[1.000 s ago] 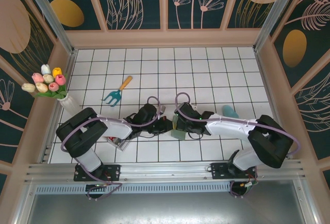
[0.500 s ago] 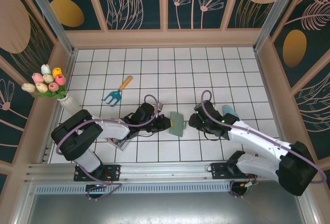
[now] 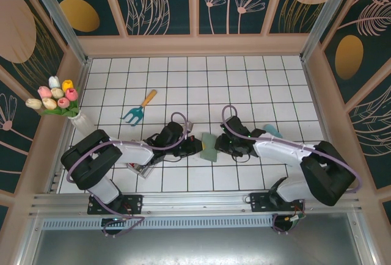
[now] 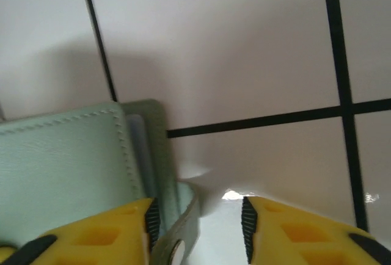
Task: Put the credit cards into the card holder
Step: Place the card holder at the bottom-center of the table, then open the card holder at the center of the table.
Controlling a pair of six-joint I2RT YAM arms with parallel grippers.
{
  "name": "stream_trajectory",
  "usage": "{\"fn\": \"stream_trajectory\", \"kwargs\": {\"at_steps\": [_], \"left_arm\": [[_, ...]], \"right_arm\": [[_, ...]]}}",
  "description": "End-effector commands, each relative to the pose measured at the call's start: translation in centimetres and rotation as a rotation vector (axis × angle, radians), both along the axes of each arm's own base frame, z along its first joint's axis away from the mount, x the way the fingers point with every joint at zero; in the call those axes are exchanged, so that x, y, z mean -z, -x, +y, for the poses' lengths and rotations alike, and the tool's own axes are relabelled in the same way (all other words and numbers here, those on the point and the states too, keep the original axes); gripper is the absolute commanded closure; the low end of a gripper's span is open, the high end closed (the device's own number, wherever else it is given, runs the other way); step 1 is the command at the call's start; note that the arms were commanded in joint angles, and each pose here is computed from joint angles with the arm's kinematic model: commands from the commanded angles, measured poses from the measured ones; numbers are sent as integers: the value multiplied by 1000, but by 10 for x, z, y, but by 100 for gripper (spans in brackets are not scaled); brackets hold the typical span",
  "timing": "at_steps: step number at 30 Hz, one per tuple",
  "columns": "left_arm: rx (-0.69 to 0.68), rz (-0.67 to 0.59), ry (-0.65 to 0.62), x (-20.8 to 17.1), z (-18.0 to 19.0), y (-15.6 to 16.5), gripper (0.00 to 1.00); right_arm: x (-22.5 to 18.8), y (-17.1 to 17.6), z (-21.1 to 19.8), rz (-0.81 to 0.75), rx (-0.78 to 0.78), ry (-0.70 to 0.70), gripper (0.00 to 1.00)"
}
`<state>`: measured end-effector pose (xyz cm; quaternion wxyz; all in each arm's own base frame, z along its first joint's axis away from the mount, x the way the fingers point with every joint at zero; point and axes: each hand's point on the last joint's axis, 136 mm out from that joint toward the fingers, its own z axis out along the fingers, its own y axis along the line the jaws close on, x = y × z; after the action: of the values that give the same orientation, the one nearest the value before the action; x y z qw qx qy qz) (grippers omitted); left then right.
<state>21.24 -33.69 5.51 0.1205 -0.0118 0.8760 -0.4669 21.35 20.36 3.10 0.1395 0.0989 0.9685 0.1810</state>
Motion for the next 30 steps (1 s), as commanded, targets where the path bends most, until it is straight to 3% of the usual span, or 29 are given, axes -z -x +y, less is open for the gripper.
{"fn": "stream_trajectory", "kwargs": {"at_steps": [1,2,4,7,13,17,30], "left_arm": [[-3,-20,-17,-1,0,-5,90],[-10,-18,-35,2,3,-6,86],[-32,-13,-85,9,10,-8,70],[-46,-18,-152,14,16,-11,47],[-62,-83,-203,-5,19,-22,31],[-47,-112,-207,-16,14,-28,28],[-24,-77,-234,-5,10,-26,30]], "right_arm": [[-6,-3,-7,-29,-16,48,74],[-10,-4,-8,-40,-20,43,83],[-18,-6,-8,-67,-27,26,92],[-40,-10,-1,-121,-66,-28,96],[-89,-11,27,-230,-154,-230,96],[-110,-9,41,-266,-207,-330,95],[-111,-7,52,-247,-234,-381,94]]}}
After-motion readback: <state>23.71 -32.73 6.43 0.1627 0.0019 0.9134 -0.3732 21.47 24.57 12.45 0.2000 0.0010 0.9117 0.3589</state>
